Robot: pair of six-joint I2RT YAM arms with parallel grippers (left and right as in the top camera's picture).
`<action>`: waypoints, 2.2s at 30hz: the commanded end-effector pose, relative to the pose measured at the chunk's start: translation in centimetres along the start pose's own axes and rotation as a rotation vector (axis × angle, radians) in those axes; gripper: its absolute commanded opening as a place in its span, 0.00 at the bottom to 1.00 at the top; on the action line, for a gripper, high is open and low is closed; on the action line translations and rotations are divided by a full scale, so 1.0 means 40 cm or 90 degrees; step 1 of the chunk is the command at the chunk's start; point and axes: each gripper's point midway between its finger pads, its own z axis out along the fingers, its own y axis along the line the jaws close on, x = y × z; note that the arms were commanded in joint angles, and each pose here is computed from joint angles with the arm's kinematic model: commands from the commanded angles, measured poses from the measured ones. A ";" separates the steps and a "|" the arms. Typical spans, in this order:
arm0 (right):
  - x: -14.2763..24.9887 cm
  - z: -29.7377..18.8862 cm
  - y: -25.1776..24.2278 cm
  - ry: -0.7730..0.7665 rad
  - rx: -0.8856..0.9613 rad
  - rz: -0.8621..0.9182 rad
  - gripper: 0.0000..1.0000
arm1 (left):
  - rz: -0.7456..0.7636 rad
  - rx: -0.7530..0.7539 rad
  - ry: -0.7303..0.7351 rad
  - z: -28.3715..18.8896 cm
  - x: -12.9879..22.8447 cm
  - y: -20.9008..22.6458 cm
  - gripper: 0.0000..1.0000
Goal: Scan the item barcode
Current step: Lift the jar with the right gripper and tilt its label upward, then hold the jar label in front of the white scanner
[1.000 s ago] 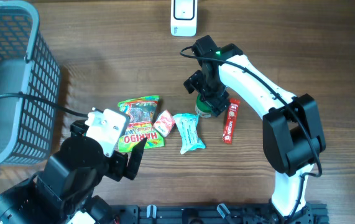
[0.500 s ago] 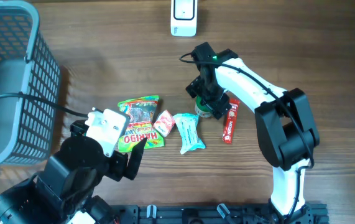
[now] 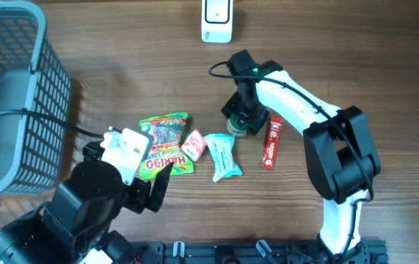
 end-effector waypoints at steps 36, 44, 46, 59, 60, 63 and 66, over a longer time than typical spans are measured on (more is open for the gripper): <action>0.095 -0.202 -0.031 0.308 -0.306 -0.478 0.51 | 0.011 0.001 0.000 0.000 0.001 0.000 1.00; -0.021 -0.227 0.043 0.159 -0.251 -0.437 0.48 | 0.011 0.001 0.000 0.000 0.001 0.000 1.00; -0.095 -0.247 0.095 0.049 -0.222 -0.423 0.48 | 0.011 0.001 0.000 0.000 0.001 0.000 1.00; -0.332 -0.362 0.388 -0.523 -0.168 -0.377 0.56 | 0.011 0.001 0.000 0.000 0.001 0.000 1.00; -0.346 -0.360 0.401 -0.543 -0.172 -0.377 0.56 | 0.011 0.001 0.000 0.000 0.001 0.000 1.00; -0.386 -0.363 0.437 -0.605 -0.180 -0.384 0.55 | 0.011 0.001 0.000 0.000 0.001 0.000 1.00; -0.425 -0.355 0.445 -0.660 -0.154 -0.385 0.47 | 0.011 0.001 0.000 0.000 0.001 0.000 1.00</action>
